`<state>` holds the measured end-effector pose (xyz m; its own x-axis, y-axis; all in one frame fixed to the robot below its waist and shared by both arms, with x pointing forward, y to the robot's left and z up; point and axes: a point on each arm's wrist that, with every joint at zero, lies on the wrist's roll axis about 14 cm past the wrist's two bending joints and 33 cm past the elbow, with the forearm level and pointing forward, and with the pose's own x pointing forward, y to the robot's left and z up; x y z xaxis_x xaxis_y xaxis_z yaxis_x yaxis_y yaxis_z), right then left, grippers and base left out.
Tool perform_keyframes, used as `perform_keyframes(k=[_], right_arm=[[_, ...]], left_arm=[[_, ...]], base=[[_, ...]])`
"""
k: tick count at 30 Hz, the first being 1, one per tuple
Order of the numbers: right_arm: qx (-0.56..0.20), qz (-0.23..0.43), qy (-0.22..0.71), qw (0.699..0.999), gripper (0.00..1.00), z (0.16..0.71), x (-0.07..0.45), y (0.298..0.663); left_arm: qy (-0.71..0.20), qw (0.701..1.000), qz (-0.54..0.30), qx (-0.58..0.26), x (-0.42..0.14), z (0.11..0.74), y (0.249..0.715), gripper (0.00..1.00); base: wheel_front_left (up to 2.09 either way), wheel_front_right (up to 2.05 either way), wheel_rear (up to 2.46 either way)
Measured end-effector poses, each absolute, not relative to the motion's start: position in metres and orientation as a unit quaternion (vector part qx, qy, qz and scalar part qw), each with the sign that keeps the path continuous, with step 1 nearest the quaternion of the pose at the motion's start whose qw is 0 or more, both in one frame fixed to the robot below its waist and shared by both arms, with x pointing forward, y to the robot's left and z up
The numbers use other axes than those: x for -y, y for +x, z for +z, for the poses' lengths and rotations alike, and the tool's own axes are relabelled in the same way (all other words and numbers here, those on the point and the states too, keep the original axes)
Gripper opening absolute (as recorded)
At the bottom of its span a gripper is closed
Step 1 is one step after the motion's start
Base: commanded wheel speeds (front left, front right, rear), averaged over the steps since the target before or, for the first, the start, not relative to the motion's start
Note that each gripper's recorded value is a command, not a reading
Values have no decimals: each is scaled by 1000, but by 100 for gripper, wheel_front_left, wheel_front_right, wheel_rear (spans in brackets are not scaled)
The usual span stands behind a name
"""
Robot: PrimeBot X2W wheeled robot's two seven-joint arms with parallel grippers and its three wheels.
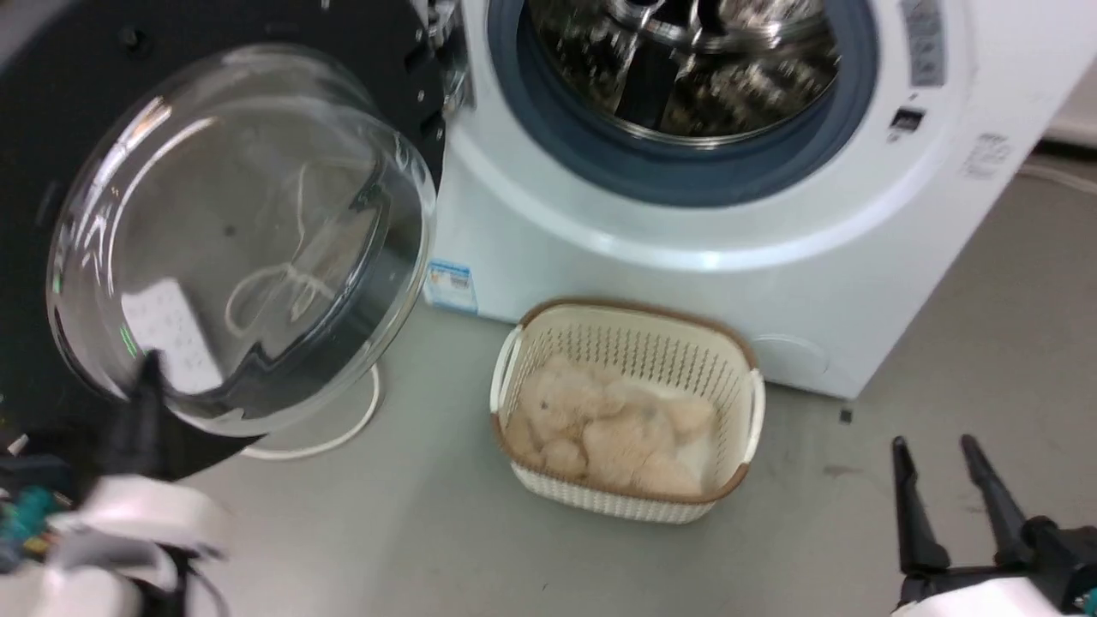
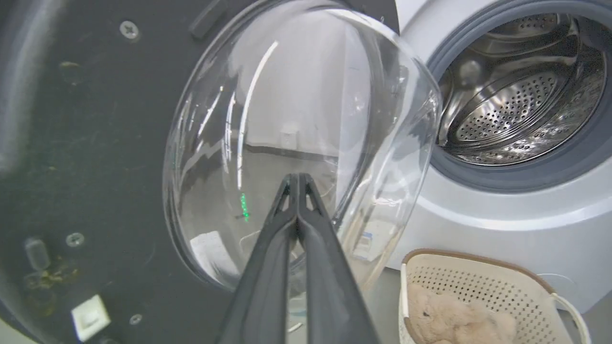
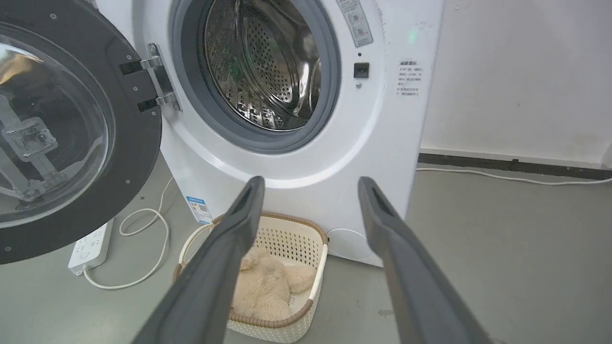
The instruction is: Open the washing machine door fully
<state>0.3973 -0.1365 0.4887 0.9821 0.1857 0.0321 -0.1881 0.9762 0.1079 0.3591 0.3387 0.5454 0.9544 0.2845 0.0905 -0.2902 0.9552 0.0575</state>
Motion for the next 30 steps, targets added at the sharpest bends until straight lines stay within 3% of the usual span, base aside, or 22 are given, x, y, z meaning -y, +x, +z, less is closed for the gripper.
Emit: perform_keyframes(k=[7, 14, 15, 16, 30], right_arm=[[89, 60, 43, 993, 100, 538, 162, 381], [104, 32, 37, 993, 100, 547, 182, 355], [106, 30, 36, 993, 100, 548, 184, 352], [106, 28, 36, 993, 100, 548, 185, 350], [87, 18, 37, 995, 100, 535, 191, 337]], left_arm=[[-28, 993, 77, 83, -259, 553, 349, 0], [-49, 994, 17, 94, -205, 554, 344, 0], [-50, 995, 11, 90, -199, 551, 343, 20], [-49, 995, 5, 86, -193, 548, 342, 100], [-31, 997, -22, 65, -157, 529, 336, 100]], base=[[0, 0, 0], [0, 0, 0], [0, 0, 0], [0, 0, 0], [0, 0, 0]])
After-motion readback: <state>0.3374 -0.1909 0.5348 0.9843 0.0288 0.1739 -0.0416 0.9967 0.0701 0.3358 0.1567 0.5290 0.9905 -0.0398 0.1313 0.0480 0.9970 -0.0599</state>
